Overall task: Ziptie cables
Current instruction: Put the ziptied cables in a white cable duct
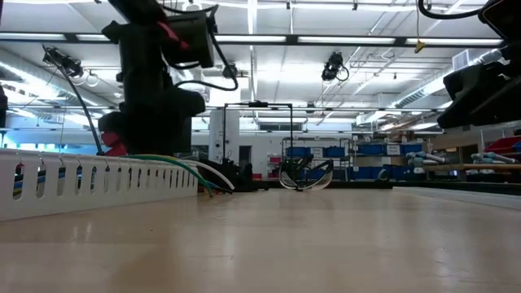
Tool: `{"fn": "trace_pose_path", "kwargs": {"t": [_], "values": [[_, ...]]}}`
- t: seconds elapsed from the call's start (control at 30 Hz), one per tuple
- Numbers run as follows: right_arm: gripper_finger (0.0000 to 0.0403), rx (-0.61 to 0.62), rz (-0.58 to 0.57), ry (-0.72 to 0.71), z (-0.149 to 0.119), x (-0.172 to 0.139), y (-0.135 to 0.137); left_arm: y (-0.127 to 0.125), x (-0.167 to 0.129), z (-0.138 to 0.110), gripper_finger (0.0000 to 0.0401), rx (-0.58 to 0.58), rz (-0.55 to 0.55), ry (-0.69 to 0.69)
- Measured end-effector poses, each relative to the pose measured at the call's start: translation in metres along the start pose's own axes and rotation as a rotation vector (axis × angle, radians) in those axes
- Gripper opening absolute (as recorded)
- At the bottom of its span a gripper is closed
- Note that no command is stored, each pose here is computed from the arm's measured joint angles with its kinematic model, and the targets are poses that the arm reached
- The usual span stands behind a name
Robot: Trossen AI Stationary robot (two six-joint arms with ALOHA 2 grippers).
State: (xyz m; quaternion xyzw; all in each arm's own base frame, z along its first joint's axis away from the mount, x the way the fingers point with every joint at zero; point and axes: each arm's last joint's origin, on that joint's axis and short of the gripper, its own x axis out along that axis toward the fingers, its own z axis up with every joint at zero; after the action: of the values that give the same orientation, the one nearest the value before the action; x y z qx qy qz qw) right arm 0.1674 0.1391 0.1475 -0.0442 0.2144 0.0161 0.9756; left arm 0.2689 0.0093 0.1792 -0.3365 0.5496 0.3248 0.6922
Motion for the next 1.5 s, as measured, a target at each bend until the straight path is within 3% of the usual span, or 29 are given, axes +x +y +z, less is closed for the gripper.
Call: {"fn": "trace_pose_path", "kwargs": {"t": [0.2, 0.4, 0.47, 0.67, 0.83, 1.03, 1.27, 1.4, 1.5], "values": [[0.0168, 0.008, 0.000, 0.000, 0.000, 0.000, 0.000, -0.001, 0.010, 0.000, 0.0127, 0.073, -0.066, -0.039], [0.0168, 0.069, 0.018, 0.005, -0.002, -0.003, 0.004, -0.009, 0.008, 0.006, 0.0024, 0.174, -0.116, -0.141], [0.0168, 0.101, 0.028, 0.010, -0.003, -0.005, 0.006, -0.013, 0.010, 0.009, 0.0011, 0.205, -0.143, -0.178], [0.0168, 0.217, 0.081, 0.017, -0.006, -0.013, 0.015, -0.033, 0.023, 0.022, 0.0004, 0.329, -0.205, -0.262], [0.0167, 0.293, 0.098, -0.013, -0.005, -0.025, 0.024, -0.070, 0.033, 0.038, 0.0003, 0.514, -0.204, -0.288], [0.0165, 0.281, 0.048, -0.063, 0.013, -0.039, 0.040, -0.133, 0.036, 0.050, 0.0002, 0.779, -0.181, -0.266], [0.0160, 0.222, 0.008, -0.054, 0.037, -0.048, 0.050, -0.192, 0.029, 0.039, 0.0006, 1.032, -0.144, -0.239], [0.0160, 0.193, -0.005, -0.038, 0.042, -0.050, 0.051, -0.201, 0.025, 0.030, 0.0024, 1.133, -0.118, -0.228], [0.0160, 0.181, -0.010, -0.030, 0.041, -0.050, 0.051, -0.197, 0.025, 0.030, 0.0054, 1.140, -0.076, -0.194]]}}
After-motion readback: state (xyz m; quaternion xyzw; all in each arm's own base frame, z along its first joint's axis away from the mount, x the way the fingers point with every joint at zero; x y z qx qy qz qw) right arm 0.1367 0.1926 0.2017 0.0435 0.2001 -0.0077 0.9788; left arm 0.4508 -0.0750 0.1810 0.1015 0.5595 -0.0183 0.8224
